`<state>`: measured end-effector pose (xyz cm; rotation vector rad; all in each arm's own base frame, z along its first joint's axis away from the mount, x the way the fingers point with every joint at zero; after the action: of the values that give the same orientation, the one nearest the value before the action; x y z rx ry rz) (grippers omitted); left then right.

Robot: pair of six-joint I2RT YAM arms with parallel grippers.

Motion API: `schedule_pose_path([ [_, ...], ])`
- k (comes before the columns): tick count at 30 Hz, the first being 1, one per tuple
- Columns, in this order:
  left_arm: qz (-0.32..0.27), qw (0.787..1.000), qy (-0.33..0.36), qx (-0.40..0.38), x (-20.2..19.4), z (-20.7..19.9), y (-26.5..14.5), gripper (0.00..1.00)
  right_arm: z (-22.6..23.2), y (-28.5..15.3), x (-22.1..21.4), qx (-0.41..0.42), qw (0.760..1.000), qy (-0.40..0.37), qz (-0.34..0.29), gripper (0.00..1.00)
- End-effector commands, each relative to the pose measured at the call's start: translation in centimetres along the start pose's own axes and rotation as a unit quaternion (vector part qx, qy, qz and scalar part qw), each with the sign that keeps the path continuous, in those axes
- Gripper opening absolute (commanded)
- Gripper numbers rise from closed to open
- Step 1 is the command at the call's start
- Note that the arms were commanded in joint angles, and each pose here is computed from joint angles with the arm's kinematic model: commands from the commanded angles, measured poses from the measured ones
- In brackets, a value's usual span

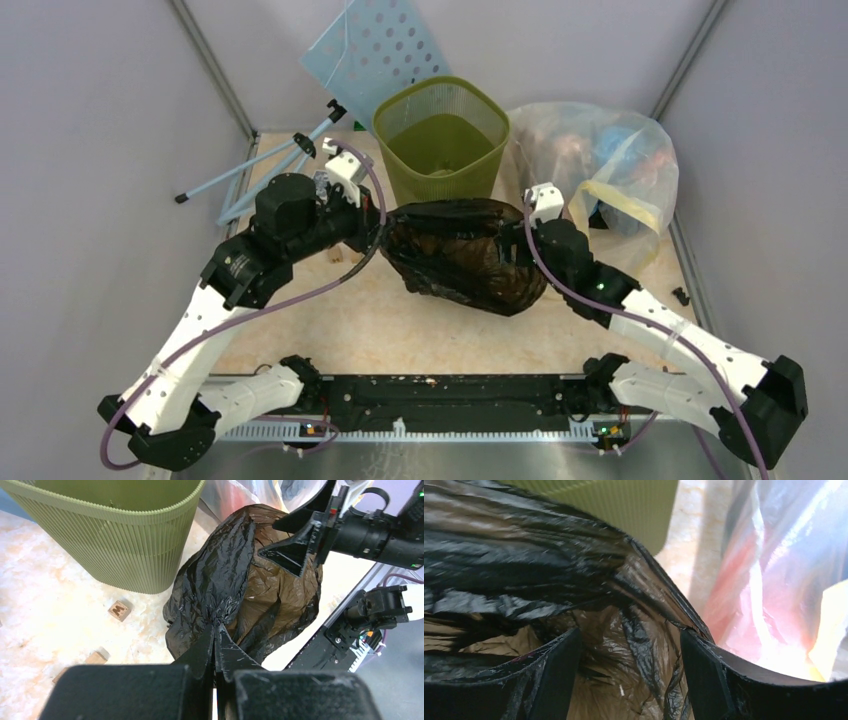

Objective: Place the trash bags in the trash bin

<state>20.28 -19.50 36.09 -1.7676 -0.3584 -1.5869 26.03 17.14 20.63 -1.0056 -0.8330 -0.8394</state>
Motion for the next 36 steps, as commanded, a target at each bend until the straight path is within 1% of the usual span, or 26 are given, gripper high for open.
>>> schedule_pose_path([
  [1,-0.012,0.999,0.010,0.038,1.9,1.3,-0.6,0.00,3.1,-2.0,3.8,0.080,0.996,0.017,-0.024,0.71],
  [4,-0.005,0.998,0.015,0.063,2.3,2.2,-0.8,0.00,3.4,-2.6,4.3,0.089,0.996,0.020,-0.023,0.71],
  [9,-0.018,0.997,0.024,0.071,3.6,2.4,-1.2,0.00,3.9,-3.4,4.7,0.103,0.994,0.019,-0.014,0.76],
  [13,-0.025,0.997,0.029,0.069,4.4,2.4,-1.4,0.00,3.2,-4.0,5.0,0.084,0.996,0.029,-0.019,0.77],
  [15,-0.031,0.997,0.032,0.063,4.7,2.2,-1.5,0.00,2.8,-3.9,4.7,0.076,0.997,0.027,-0.015,0.80],
  [17,-0.034,0.997,0.034,0.054,4.9,2.0,-1.6,0.00,2.8,-3.1,3.4,0.072,0.997,0.014,0.011,0.82],
  [22,-0.039,0.997,0.039,0.052,4.8,1.9,-1.8,0.00,3.1,-0.3,-1.5,0.066,0.992,0.004,0.105,0.83],
  [24,-0.037,0.997,0.039,0.052,4.7,1.8,-1.9,0.00,3.4,0.7,-3.0,0.071,0.990,0.011,0.124,0.82],
  [27,-0.033,0.997,0.040,0.057,4.4,2.0,-1.9,0.00,3.2,2.1,-4.4,0.065,0.990,0.021,0.126,0.79],
  [28,-0.033,0.997,0.040,0.059,4.3,2.0,-2.0,0.00,3.3,2.4,-4.6,0.067,0.990,0.025,0.124,0.75],
  [29,-0.032,0.997,0.039,0.061,4.3,2.1,-2.1,0.00,3.5,2.6,-4.7,0.070,0.989,0.027,0.126,0.66],
  [30,-0.030,0.997,0.039,0.063,4.2,2.2,-2.1,0.00,3.9,2.7,-4.8,0.077,0.988,0.030,0.129,0.51],
  [32,-0.026,0.996,0.041,0.074,4.1,2.5,-2.2,0.00,4.7,2.6,-4.2,0.096,0.986,0.034,0.130,0.15],
  [33,-0.023,0.996,0.042,0.081,4.1,2.7,-2.3,0.00,5.1,2.4,-3.7,0.103,0.986,0.036,0.126,0.00],
  [35,-0.021,0.995,0.046,0.091,4.2,3.0,-2.5,0.00,5.9,1.5,-2.1,0.119,0.985,0.037,0.119,0.00],
  [36,-0.022,0.994,0.046,0.092,4.3,3.1,-2.7,0.00,6.5,0.8,-0.5,0.129,0.985,0.037,0.108,0.00],
])
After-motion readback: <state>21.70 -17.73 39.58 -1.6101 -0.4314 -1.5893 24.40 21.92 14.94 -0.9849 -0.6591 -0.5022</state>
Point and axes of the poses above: each gripper's point midway between its finger pads, its own y axis out along the fingers, its own z axis along the line the jaws close on, x = y × z, the point moved 2 cm from there along -y, back along the fingers, and after that the axes turned 15 degrees about y, right-handed, at the moved point
